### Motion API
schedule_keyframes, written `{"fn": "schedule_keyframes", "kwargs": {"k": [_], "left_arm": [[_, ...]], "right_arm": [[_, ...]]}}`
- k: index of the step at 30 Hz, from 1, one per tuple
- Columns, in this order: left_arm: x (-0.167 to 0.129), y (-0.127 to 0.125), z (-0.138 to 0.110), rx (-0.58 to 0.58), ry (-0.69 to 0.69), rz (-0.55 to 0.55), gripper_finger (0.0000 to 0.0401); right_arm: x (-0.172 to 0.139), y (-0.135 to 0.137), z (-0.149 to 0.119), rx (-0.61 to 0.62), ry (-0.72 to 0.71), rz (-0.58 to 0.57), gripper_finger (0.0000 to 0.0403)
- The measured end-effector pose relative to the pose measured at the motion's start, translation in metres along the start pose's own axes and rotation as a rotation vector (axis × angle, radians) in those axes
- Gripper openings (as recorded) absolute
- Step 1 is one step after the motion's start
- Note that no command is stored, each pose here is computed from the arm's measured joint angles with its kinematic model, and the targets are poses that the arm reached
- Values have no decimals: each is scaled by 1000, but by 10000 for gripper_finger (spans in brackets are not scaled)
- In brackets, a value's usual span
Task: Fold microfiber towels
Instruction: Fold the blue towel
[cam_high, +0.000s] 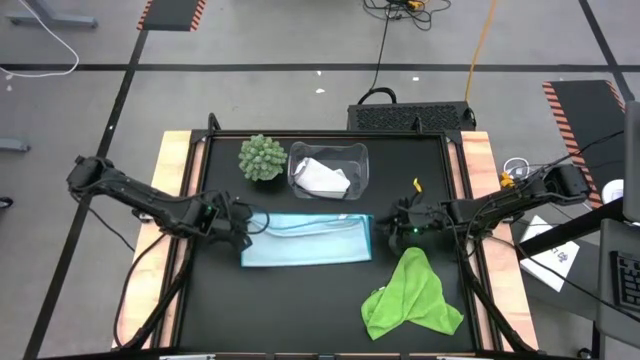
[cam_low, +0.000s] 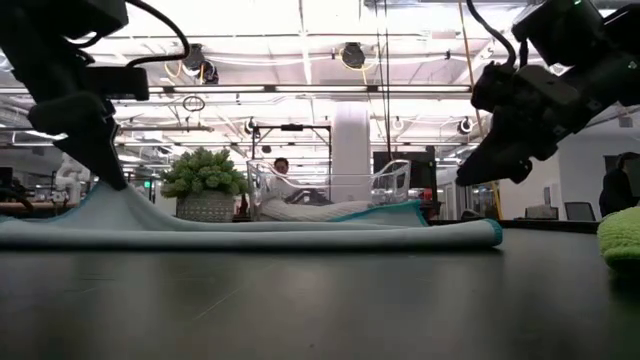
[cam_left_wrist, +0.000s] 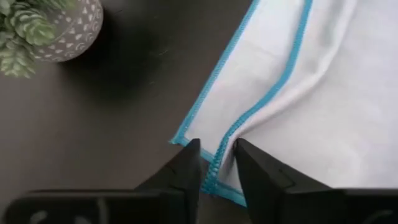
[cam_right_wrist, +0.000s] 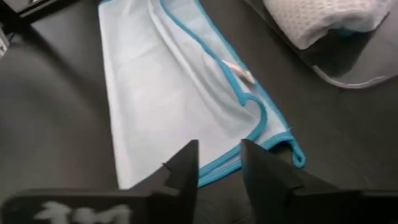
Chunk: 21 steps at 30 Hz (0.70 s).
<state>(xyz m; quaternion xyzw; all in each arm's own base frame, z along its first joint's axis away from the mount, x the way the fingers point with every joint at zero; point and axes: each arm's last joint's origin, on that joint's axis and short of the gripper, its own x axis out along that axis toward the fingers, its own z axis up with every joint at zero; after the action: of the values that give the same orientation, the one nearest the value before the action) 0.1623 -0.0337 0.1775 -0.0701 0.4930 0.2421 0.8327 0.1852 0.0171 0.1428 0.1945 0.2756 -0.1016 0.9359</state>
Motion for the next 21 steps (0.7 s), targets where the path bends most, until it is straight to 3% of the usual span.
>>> {"fn": "schedule_keyframes", "kwargs": {"k": [6, 14, 21], "left_arm": [[3, 7, 4, 33, -18, 63, 162], [9, 23, 12, 17, -13, 158, 210], [10, 17, 22, 22, -61, 28, 218]], "right_arm": [[0, -3, 1, -34, -6, -12, 155], [1, -1, 3, -140, -14, 35, 148], [16, -7, -1, -221, 28, 26, 136]]}}
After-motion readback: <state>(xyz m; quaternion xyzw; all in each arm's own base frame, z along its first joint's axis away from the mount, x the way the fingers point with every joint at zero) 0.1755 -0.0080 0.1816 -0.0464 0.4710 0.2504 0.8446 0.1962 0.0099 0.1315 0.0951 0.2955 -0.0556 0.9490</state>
